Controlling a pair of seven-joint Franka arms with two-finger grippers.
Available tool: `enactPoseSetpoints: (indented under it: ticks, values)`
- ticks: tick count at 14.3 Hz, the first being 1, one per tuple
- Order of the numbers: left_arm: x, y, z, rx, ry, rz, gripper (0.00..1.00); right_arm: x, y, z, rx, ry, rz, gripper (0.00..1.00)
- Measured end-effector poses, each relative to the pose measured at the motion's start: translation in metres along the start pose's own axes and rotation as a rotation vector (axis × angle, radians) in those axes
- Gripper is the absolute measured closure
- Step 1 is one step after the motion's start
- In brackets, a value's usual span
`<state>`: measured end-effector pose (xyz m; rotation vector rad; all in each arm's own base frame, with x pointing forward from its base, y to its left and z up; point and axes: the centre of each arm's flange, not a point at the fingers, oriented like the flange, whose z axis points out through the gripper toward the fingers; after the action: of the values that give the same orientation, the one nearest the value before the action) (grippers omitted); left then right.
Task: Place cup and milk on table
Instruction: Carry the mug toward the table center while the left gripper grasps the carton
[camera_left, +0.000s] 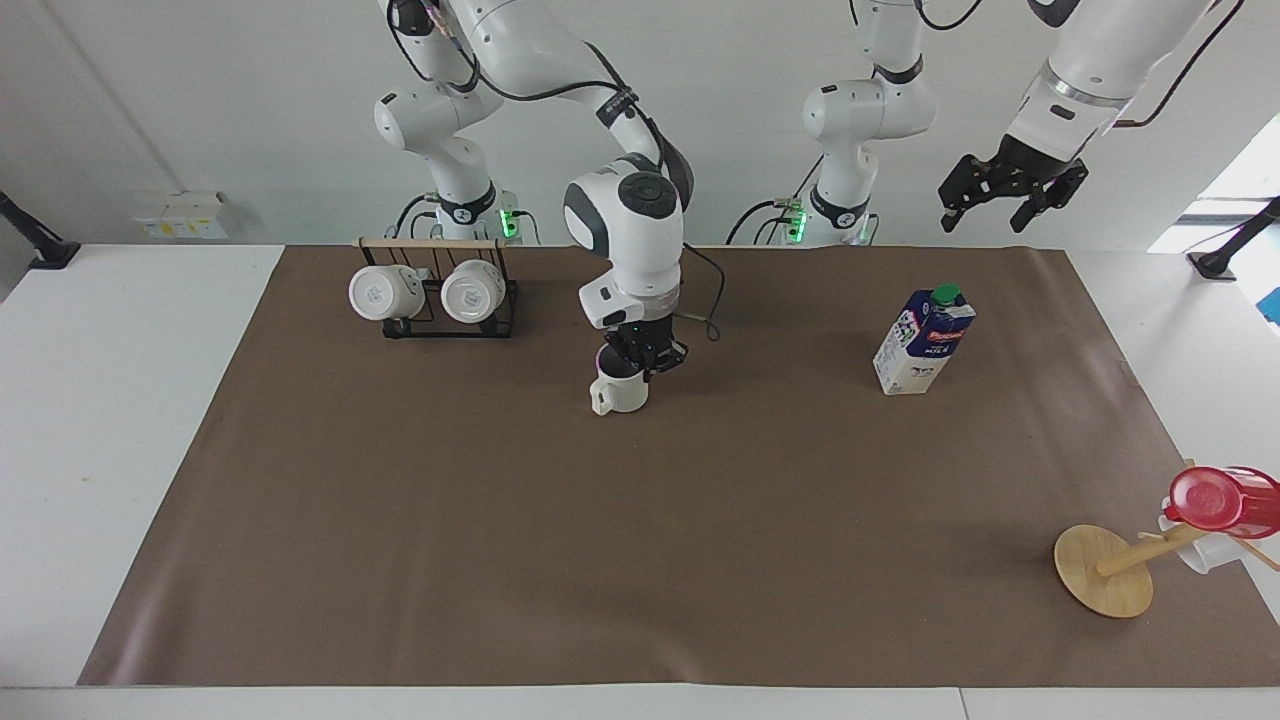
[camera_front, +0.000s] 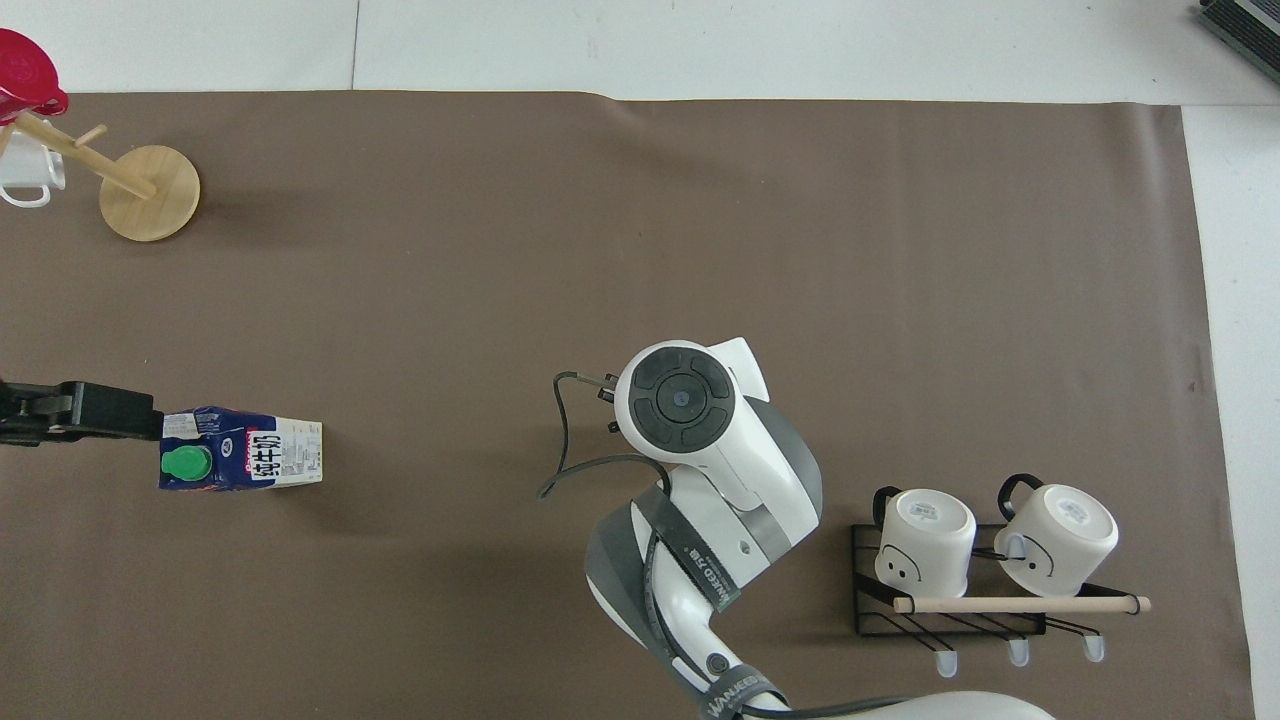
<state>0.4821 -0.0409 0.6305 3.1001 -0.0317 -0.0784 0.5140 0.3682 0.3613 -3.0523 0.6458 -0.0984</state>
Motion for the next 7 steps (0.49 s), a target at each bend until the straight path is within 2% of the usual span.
enactPoseSetpoints:
  ticks: [7]
  values:
    - [-0.011,-0.007,0.072,0.024,0.117,0.088,0.0,0.001,-0.003,-0.002,0.018,0.011,0.0,0.95]
